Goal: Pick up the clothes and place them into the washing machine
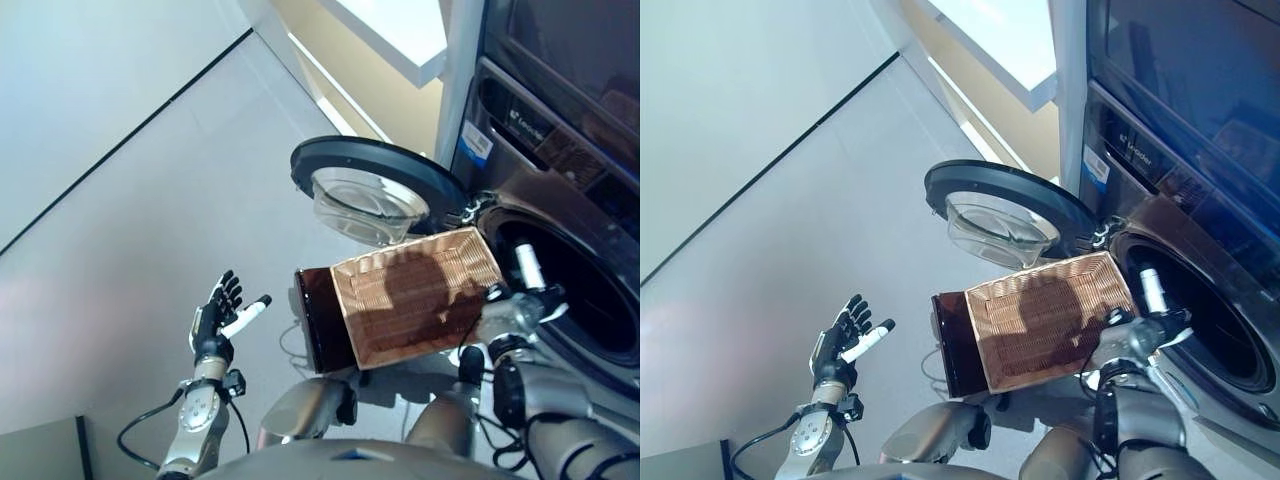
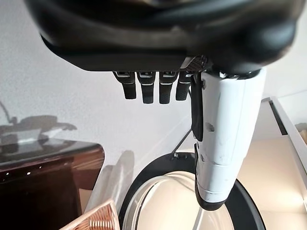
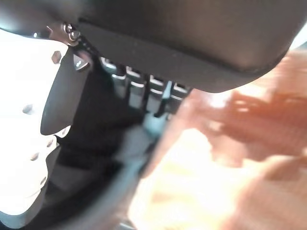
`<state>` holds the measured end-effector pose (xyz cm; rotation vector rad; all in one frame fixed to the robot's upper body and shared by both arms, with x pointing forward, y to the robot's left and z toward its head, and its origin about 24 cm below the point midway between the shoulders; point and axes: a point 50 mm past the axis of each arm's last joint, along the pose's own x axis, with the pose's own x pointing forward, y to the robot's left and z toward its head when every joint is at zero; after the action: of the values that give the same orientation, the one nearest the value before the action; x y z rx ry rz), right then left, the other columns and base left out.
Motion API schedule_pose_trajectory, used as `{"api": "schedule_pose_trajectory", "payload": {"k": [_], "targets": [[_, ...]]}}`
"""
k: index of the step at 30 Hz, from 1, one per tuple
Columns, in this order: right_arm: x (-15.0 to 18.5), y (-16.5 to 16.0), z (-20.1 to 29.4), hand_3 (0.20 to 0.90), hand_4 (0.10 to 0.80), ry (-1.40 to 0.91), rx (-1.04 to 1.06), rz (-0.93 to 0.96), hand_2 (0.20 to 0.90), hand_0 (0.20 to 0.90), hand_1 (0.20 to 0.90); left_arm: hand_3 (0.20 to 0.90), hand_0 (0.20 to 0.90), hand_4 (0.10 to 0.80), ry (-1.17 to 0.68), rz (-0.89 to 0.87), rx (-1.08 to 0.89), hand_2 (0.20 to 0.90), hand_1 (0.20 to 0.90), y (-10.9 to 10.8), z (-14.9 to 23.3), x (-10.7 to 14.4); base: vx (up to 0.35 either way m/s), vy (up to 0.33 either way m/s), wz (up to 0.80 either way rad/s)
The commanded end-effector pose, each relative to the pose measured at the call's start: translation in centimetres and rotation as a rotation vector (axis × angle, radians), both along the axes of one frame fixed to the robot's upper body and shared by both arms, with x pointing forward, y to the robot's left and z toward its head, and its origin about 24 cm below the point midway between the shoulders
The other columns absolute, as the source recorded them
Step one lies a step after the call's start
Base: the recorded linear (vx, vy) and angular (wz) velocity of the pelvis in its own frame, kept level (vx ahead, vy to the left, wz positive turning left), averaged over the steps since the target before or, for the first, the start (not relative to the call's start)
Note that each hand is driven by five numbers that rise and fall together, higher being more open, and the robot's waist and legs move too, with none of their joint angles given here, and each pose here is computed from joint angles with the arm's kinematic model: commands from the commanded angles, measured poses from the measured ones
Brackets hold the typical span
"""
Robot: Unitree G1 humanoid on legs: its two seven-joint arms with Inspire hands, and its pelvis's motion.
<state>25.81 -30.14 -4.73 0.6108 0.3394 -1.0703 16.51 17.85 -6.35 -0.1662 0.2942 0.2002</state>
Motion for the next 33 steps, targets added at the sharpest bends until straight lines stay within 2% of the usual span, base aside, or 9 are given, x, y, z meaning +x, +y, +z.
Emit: {"api": "schedule_pose_trajectory", "payload": {"k": [1,7,18,23,33], "targets": [[1.0,1.3,0.6,0.900,0.800,-0.083,-0.068,0.110,0.900,0.900,0.900,0.900,0.900,0.800,-0.180,0.108,-0.006,0.900,0.900,2.0,2.8,1.1,0.000,0.000,0.00],[0.6,3.5,-0.2,0.900,0.800,-0.161,0.017,0.067,0.900,0.900,0.900,0.900,0.900,0.800,-0.182,0.131,-0.028,0.900,0.900,1.9,2.8,1.2,-0.005,0.002,0.00],[0.1,2.6,0.0,0.900,0.800,-0.216,0.053,-0.071,0.900,0.900,0.900,0.900,0.900,0.800,-0.157,0.161,-0.032,0.900,0.900,2.1,2.2,0.9,0.017,0.003,-0.01],[0.4,0.9,1.2,0.900,0.800,-0.251,0.035,-0.146,0.900,0.900,0.900,0.900,0.900,0.800,-0.151,0.139,-0.032,0.900,0.900,1.8,2.1,0.6,-0.016,0.009,-0.03],[3.0,-2.5,6.9,0.900,0.800,-0.384,-0.068,-0.238,0.900,0.900,0.900,0.900,0.900,0.800,-0.189,0.085,-0.038,0.900,0.900,1.3,2.9,0.5,-0.009,0.003,0.01]]}}
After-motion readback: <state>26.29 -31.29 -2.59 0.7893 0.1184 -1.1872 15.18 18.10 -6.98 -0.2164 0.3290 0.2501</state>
